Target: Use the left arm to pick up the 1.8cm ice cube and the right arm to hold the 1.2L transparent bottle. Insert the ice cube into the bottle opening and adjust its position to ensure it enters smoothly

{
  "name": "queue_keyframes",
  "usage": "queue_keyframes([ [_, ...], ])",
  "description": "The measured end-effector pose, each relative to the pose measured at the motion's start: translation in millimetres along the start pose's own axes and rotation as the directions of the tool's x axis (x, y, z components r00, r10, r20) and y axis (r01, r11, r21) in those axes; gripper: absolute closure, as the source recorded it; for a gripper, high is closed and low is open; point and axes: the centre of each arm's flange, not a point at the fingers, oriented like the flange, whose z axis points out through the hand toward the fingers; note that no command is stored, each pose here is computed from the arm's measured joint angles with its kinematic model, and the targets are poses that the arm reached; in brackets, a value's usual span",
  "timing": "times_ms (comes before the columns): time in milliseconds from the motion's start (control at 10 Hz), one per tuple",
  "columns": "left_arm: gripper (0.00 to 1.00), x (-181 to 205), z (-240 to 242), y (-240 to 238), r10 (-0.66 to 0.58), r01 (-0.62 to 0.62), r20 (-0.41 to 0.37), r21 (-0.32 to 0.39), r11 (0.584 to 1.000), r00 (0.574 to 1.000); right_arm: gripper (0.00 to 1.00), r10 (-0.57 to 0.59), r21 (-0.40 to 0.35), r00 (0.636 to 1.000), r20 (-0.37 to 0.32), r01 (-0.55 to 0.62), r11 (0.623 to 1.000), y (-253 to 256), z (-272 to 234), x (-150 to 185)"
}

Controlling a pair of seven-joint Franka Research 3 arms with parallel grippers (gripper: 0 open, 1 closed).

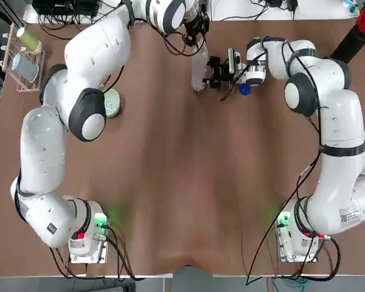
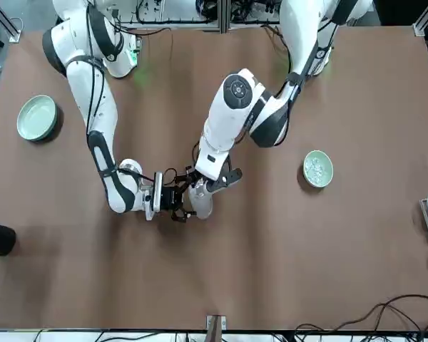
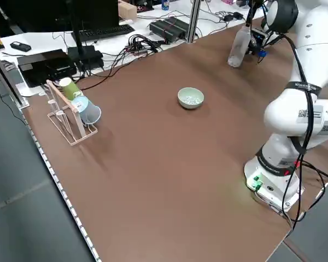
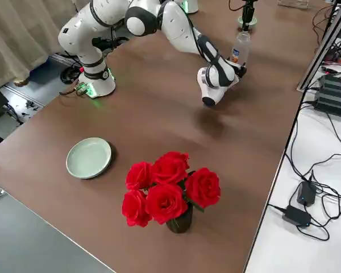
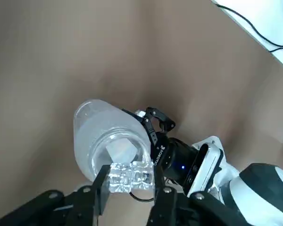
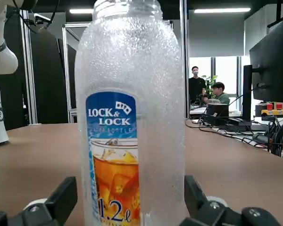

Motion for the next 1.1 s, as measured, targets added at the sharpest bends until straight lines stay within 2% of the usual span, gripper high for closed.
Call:
queue_keyframes([
  [900,0.59,0.6,10.4,-4.7,0.0,0.0,0.004,0.02,1.0,1.0,0.0,0.0,0.0,1.0,0.0,0.0,1.0,0.0,-0.1,-0.2],
  [1100,0.55,0.5,10.6,-4.7,0.001,-0.001,0.004,0.02,1.0,1.0,0.0,-0.001,-0.001,1.0,0.001,0.001,1.0,0.3,-0.5,-0.2],
])
